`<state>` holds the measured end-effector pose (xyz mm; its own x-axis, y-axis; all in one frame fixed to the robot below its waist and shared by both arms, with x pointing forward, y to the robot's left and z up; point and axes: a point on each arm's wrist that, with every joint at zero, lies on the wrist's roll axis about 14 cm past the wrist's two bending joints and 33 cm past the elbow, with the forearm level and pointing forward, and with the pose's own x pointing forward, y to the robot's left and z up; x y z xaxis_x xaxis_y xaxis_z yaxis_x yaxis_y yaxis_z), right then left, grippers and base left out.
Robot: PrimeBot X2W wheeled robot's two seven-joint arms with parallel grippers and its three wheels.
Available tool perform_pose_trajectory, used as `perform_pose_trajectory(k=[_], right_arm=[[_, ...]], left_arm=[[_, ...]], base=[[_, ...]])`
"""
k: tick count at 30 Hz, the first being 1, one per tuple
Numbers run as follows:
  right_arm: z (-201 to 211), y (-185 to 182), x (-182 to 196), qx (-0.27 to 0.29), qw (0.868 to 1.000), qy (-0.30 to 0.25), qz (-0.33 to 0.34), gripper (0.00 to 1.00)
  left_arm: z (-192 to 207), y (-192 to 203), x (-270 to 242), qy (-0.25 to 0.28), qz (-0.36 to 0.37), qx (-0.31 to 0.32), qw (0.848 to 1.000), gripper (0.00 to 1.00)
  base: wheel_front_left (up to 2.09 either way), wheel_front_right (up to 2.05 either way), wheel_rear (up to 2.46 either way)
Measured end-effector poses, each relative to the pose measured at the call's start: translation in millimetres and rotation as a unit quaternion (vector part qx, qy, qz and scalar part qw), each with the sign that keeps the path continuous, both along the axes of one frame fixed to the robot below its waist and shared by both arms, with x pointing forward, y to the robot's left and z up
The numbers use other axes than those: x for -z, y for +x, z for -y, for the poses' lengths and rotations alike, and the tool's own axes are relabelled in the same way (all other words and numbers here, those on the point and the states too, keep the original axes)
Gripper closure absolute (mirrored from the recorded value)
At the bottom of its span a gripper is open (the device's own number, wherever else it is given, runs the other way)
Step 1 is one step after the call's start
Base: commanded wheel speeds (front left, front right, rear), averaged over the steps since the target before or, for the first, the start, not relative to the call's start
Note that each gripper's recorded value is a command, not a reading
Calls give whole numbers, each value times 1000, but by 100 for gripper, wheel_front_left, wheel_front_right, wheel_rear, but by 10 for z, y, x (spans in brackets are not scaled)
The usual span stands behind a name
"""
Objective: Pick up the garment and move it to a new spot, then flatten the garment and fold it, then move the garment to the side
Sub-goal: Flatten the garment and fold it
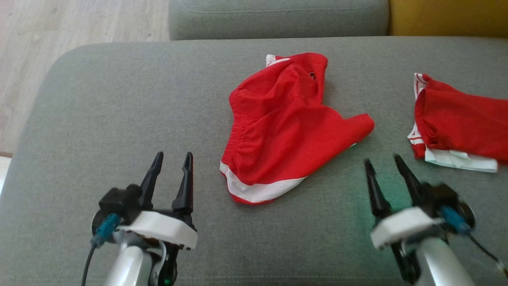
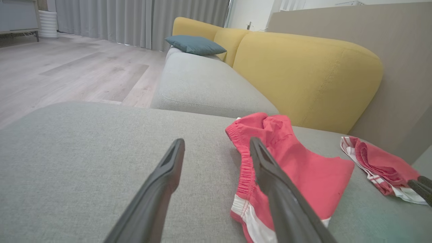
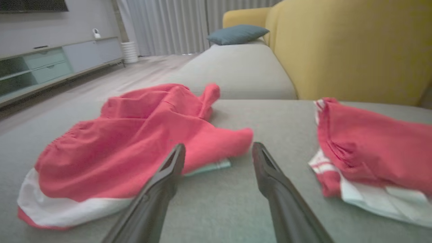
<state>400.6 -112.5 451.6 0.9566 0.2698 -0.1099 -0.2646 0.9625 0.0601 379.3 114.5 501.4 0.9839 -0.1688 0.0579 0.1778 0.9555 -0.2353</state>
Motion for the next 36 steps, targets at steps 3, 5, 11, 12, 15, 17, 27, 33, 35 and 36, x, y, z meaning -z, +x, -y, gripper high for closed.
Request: perform_pose_trajectory(k=[3,5,11,12,15,17,27,33,35,36], right_arm=[[197,-156,151,32,999,4,-22,0],[237,-218,216,43,998,15,-33,0],[219,-140,201,53,997,47,-39,0],[208,-110,205,53,996,52,-42,0],[183,6,242,57,994,74,-61,0],[179,82,307,58,992,75,-77,0],[46,453,707,55,983,69,-159,0],[-25,542,830,50,982,63,-173,0],[-41,586,844,49,982,58,-173,0],[-54,608,849,47,982,55,-174,0]], left_arm=[[38,-6,36,-1,-5,5,1000,0],[64,5,57,-1,-8,9,1000,0],[97,33,114,-2,-16,17,1000,0],[100,42,113,-2,-16,18,1000,0],[99,59,123,-1,-17,18,1000,0],[70,58,157,-1,-22,14,1000,0],[-160,115,276,5,-39,-15,999,0],[-243,120,325,8,-46,-27,999,0],[-266,145,307,9,-43,-30,999,0],[-275,150,307,10,-43,-31,999,0]], base=[[0,0,0],[0,0,0],[0,0,0],[0,0,0],[0,0,0],[0,0,0],[0,0,0],[0,0,0],[0,0,0],[0,0,0]])
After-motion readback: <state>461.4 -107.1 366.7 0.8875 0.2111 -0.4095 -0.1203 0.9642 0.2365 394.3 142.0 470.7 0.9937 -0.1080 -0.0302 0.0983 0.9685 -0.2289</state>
